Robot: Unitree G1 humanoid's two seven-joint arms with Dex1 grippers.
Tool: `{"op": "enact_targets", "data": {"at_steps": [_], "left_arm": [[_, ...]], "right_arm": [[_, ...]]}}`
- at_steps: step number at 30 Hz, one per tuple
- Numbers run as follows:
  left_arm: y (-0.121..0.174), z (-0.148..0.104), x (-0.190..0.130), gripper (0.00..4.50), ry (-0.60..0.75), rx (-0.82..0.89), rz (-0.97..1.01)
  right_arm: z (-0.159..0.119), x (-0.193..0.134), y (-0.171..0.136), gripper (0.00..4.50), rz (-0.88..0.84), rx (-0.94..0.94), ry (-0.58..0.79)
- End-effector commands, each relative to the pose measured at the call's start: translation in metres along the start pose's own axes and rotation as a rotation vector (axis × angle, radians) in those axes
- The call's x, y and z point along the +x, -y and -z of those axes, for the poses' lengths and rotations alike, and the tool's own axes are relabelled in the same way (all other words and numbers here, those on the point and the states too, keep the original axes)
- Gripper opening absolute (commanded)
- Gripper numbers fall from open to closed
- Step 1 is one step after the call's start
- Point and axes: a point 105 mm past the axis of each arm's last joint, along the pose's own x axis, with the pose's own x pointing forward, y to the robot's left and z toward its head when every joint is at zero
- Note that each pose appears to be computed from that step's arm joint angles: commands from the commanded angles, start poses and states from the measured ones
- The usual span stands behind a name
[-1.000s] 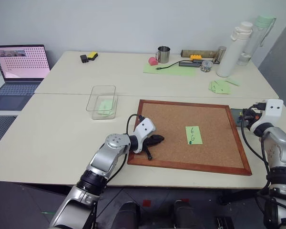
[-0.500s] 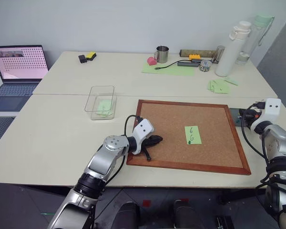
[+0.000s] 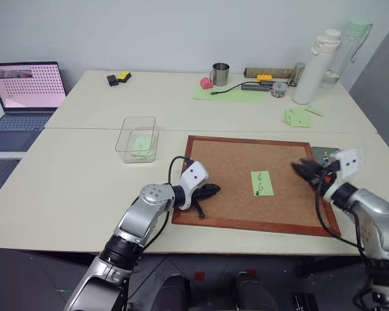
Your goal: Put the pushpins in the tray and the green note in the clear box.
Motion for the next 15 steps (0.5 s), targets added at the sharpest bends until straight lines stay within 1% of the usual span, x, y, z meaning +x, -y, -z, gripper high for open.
{"op": "enact_targets", "data": {"at_steps": [1,5,12,15], "left_arm": [[-0.001,0.018,-0.002,0.00,-0.068,-0.033,-0.008],[-0.002,0.016,-0.001,0.00,-0.066,-0.028,-0.003],[-0.003,0.017,-0.003,0.00,-0.066,-0.026,-0.008],[-0.002,0.018,-0.004,0.00,-0.067,-0.030,-0.012]], "right_arm": [[0.000,0.008,-0.035,1.61,-0.099,-0.030,-0.006],[0.013,0.016,-0.050,1.61,-0.138,-0.028,-0.040],[0.024,0.022,-0.061,1.61,-0.170,-0.027,-0.078],[0.035,0.022,-0.066,1.61,-0.182,-0.046,-0.125]]}}
